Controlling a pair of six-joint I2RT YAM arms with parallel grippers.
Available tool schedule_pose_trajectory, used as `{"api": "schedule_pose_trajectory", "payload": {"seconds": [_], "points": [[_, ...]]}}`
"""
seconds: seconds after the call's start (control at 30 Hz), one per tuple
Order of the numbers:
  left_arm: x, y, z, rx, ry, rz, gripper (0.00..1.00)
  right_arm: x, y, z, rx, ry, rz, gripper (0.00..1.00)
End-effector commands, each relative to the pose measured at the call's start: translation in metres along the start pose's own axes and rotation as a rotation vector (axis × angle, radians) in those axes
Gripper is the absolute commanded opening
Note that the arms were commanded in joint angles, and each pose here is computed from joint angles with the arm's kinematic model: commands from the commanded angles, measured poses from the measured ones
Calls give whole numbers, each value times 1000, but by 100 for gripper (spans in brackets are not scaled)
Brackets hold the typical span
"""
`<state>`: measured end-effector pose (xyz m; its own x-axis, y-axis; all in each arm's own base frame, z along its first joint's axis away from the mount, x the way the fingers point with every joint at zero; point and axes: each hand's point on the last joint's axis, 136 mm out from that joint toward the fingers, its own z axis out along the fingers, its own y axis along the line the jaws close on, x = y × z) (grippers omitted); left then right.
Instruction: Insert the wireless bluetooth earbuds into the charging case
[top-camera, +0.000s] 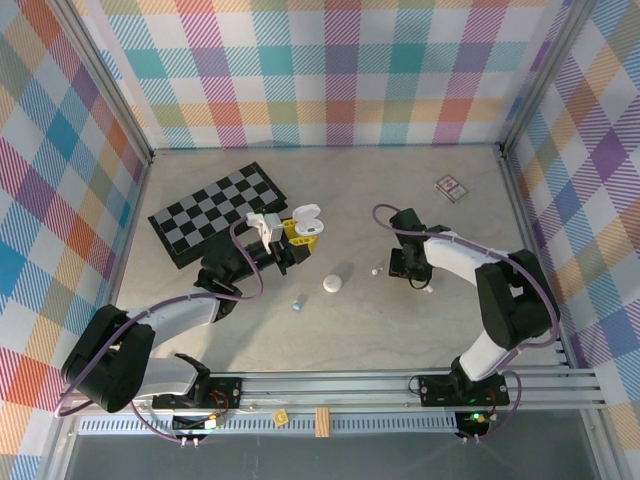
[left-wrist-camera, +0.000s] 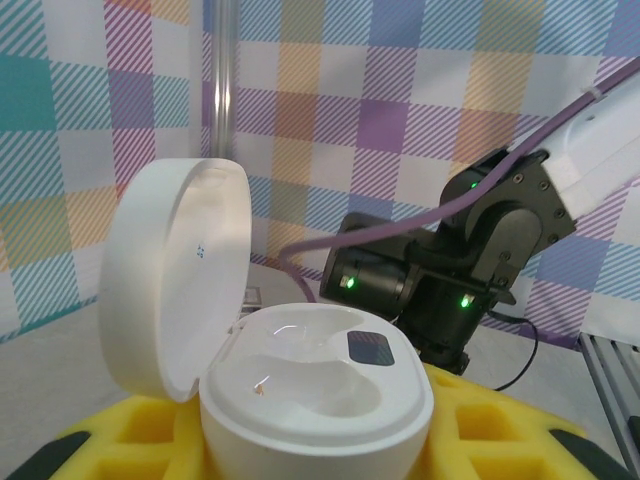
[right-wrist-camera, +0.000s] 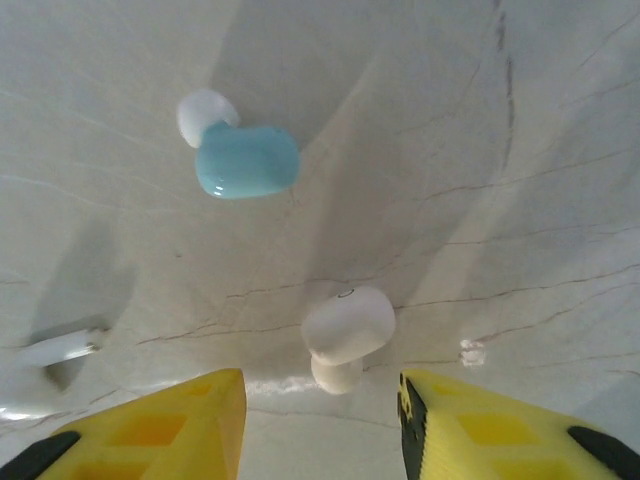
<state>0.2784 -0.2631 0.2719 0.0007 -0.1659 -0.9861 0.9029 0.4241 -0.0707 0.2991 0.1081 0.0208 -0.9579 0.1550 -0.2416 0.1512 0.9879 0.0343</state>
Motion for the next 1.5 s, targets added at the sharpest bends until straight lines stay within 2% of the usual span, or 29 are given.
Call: {"api": "schedule_pose_trajectory", "payload": {"seconds": [0.0, 0.27, 0.47, 0.63, 0.87, 1.07, 1.33, 1.47], "points": [[-9, -4, -4, 13, -30, 32, 34, 0, -7, 7, 62, 20, -1, 44], [-12, -5, -8, 6, -28, 37, 34, -7, -29, 5, 199, 2, -39, 36], [-12, -6, -9, 0, -25, 41, 34, -11, -31, -5, 205, -10, -49, 35], [-12, -6, -11, -4, -23, 45, 34, -8, -38, -8, 231, -6, -52, 36], [-15, -8, -12, -6, -21, 53, 34, -5, -38, -13, 222, 10, -35, 43], [-17, -9, -15, -12, -19, 64, 34, -1, -54, -14, 252, 49, 44, 43], [-18, -9, -16, -15, -13, 69, 34, -4, -60, -20, 268, 25, 65, 44], [-18, -9, -16, -18, -11, 70, 34, -10, -51, -27, 208, -19, 82, 44]]}}
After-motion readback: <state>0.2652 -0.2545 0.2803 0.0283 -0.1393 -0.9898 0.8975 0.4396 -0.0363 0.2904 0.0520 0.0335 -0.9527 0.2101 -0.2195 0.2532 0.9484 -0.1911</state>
